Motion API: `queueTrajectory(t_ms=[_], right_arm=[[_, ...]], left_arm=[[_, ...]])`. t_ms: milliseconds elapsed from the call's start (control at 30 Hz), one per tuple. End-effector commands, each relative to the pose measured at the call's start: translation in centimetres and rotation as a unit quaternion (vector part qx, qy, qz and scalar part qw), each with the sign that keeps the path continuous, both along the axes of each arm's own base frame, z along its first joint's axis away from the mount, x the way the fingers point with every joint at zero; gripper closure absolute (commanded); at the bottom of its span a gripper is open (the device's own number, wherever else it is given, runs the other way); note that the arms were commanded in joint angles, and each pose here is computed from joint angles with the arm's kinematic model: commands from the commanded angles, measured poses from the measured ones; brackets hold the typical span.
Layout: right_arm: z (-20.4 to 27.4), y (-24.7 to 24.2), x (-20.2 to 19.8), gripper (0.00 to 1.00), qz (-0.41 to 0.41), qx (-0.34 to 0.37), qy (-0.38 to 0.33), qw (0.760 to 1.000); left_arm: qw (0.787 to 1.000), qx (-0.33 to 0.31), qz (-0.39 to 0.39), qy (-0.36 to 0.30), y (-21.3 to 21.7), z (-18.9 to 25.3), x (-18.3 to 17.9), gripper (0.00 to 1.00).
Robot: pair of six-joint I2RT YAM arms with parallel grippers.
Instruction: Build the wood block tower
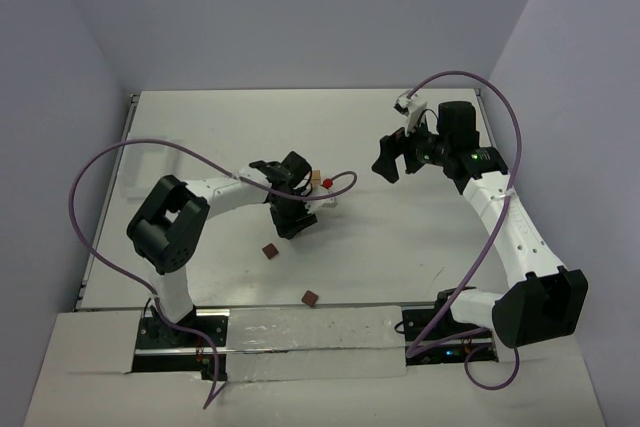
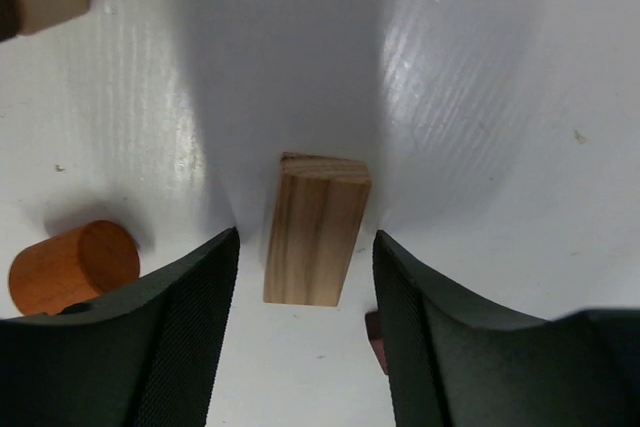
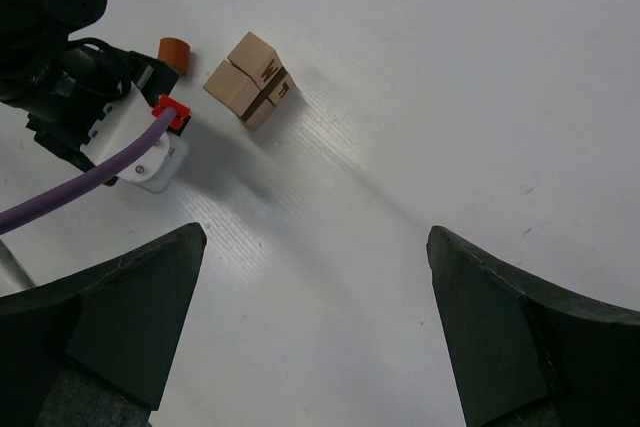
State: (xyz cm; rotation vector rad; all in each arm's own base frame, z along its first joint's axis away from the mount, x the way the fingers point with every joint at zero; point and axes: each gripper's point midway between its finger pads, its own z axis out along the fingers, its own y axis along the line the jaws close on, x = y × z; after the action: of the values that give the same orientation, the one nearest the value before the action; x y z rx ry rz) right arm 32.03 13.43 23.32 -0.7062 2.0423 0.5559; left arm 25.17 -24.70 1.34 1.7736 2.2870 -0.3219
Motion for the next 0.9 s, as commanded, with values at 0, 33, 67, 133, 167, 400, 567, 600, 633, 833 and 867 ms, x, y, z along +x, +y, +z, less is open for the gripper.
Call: queueTrajectory(t_ms=[0, 33, 67, 133, 167, 400, 567, 600, 633, 833, 867], right_arm=[[2.2, 0.3, 0.3, 0.00, 0.013, 0.007, -0.029, 0.999], [2.2, 0.3, 0.2, 0.00, 0.013, 0.007, -0.031, 0.999], [2.2, 0.3, 0.2, 0.00, 0.014, 0.006, -0.032, 0.999], [2.3, 0.3, 0.0, 0.00, 0.017, 0.005, -0.036, 0.999], [2.4, 0.2, 0.0, 0.00, 0.018, 0.004, -0.040, 0.999], [3.9, 0.2, -0.7, 0.00, 0.038, -0.004, -0.096, 0.995], [6.6, 0.8, -1.2, 0.00, 0.101, -0.029, -0.152, 0.983], [6.7, 1.0, -1.2, 0.00, 0.112, -0.028, -0.147, 0.982], [7.8, 1.2, -0.9, 0.00, 0.116, -0.028, -0.159, 0.980], [15.6, 3.6, -0.4, 0.00, 0.146, -0.007, -0.264, 0.953], [16.6, 4.5, -0.9, 0.00, 0.157, 0.002, -0.278, 0.948]], left_arm=[[0.999, -0.012, 0.004, -0.031, -0.7, -0.6, 0.7, 0.41], [0.999, -0.017, 0.005, -0.033, -0.9, -0.6, 0.7, 0.43], [0.999, -0.023, 0.005, -0.036, -1.0, -0.5, 0.8, 0.49], [0.998, -0.038, 0.009, -0.042, -1.4, 0.1, 0.8, 0.57], [0.998, -0.044, 0.009, -0.043, -1.6, 0.2, 0.7, 0.64], [0.992, -0.117, 0.025, -0.039, -2.5, 5.0, -0.6, 1.00], [0.914, -0.390, -0.001, 0.113, -3.9, 18.6, -3.9, 1.00], [0.889, -0.441, 0.002, 0.124, -3.6, 21.8, -3.9, 1.00], [0.862, -0.476, 0.023, 0.173, -2.8, 23.7, -4.3, 1.00], [0.796, -0.574, 0.003, 0.193, -0.5, 30.1, -4.3, 1.00], [0.782, -0.598, 0.004, 0.175, -0.1, 31.5, -4.6, 1.00]])
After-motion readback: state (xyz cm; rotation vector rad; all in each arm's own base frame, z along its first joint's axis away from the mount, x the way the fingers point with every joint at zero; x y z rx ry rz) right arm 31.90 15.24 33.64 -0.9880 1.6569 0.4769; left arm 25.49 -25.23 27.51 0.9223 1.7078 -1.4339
